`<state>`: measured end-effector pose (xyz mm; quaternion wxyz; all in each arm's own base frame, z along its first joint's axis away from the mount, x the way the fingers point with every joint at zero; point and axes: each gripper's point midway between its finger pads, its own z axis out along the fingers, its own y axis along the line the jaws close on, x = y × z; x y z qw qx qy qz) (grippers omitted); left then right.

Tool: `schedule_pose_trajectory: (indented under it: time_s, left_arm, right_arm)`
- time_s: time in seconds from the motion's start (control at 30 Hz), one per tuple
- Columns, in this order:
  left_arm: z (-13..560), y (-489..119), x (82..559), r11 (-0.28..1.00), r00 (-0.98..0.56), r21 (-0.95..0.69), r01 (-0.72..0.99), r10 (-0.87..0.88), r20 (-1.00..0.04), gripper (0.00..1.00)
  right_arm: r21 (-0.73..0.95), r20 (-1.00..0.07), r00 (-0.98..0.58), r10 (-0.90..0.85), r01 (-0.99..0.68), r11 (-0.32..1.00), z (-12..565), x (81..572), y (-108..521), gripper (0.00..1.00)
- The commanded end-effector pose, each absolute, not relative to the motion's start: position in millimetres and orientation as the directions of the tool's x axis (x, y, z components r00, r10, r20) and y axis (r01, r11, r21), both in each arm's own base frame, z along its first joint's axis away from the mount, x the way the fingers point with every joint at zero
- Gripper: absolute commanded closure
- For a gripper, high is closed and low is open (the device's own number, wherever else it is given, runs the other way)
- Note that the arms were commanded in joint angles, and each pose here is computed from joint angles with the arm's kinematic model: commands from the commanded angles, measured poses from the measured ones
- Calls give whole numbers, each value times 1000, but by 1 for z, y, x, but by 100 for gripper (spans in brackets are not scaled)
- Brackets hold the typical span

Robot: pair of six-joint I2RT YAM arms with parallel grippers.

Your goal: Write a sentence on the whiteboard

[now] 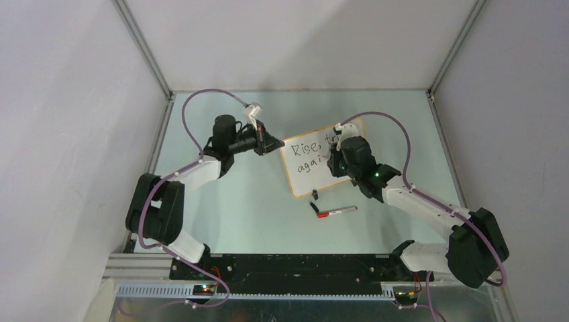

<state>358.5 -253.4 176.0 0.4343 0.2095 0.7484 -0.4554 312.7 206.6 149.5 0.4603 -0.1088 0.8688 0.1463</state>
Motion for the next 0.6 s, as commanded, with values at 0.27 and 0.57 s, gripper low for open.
schedule_pose_trajectory:
  time_s: [0.27, 0.57]
  left_arm:
    - [179, -257, 356, 499, -511, -466, 731, -52, -858, 97]
    - [179, -257, 357, 499, -511, -466, 731, -53, -858, 97]
  right_arm:
    - [147, -834, -549, -50, -309, 940, 156, 314, 205, 100]
    - [148, -820, -570, -57, -308, 940, 146, 304, 203, 100]
